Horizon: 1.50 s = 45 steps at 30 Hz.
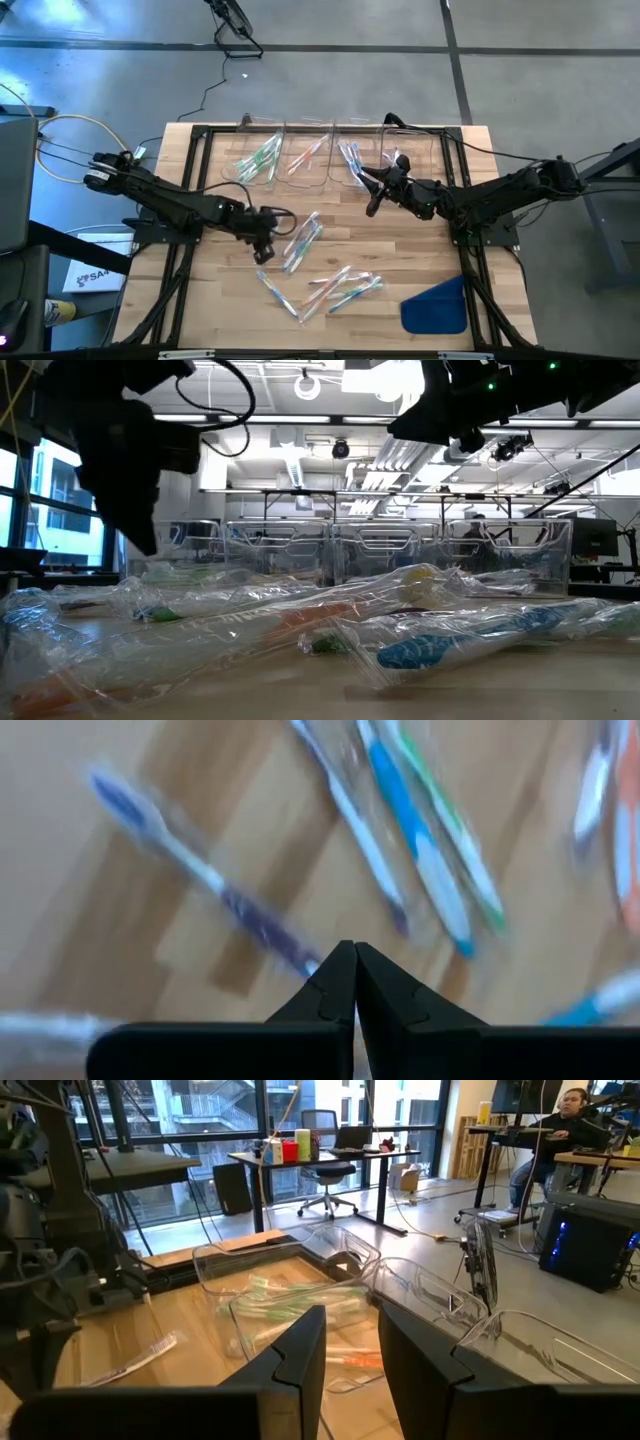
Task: Pick & Place Toothbrushes
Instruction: Put the violet toothbrush into the right transparent bin
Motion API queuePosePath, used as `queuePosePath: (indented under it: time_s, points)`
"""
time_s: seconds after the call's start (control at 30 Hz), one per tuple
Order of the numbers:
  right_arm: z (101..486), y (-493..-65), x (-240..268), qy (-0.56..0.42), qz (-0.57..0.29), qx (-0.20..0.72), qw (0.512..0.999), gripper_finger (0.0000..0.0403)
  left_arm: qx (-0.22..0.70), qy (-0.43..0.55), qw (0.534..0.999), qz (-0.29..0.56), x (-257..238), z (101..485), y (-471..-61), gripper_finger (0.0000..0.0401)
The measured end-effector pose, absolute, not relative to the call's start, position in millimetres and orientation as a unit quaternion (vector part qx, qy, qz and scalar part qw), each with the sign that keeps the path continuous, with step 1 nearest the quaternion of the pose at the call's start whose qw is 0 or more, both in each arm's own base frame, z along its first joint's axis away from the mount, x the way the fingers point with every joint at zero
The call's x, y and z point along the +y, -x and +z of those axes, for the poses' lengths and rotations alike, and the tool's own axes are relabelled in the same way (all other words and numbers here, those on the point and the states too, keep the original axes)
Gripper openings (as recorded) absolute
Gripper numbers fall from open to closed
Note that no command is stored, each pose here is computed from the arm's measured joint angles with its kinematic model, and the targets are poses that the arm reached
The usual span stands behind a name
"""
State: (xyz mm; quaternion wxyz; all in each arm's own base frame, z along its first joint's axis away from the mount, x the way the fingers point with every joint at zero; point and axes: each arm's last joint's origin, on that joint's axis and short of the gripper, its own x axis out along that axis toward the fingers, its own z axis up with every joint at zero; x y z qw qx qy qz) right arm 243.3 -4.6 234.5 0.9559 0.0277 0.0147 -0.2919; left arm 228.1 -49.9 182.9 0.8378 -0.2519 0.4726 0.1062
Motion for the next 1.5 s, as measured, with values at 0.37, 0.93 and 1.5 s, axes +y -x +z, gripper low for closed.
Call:
queuePosePath:
  time_s: [0.37,0.93,1.5]
  points:
    - [231,-243,-5,-0.023,-0.293,0.031,0.955,0.0090,0.587,0.268,0.748,0.155,-35,212,-207,0.0001]
    - [223,-242,-5,-0.006,-0.293,0.075,0.953,0.0090,0.622,0.263,0.697,0.239,-20,233,-204,0.0098]
    - [220,-241,-5,-0.001,-0.293,0.090,0.952,0.0090,0.616,0.303,0.659,0.307,-22,192,-232,0.0193]
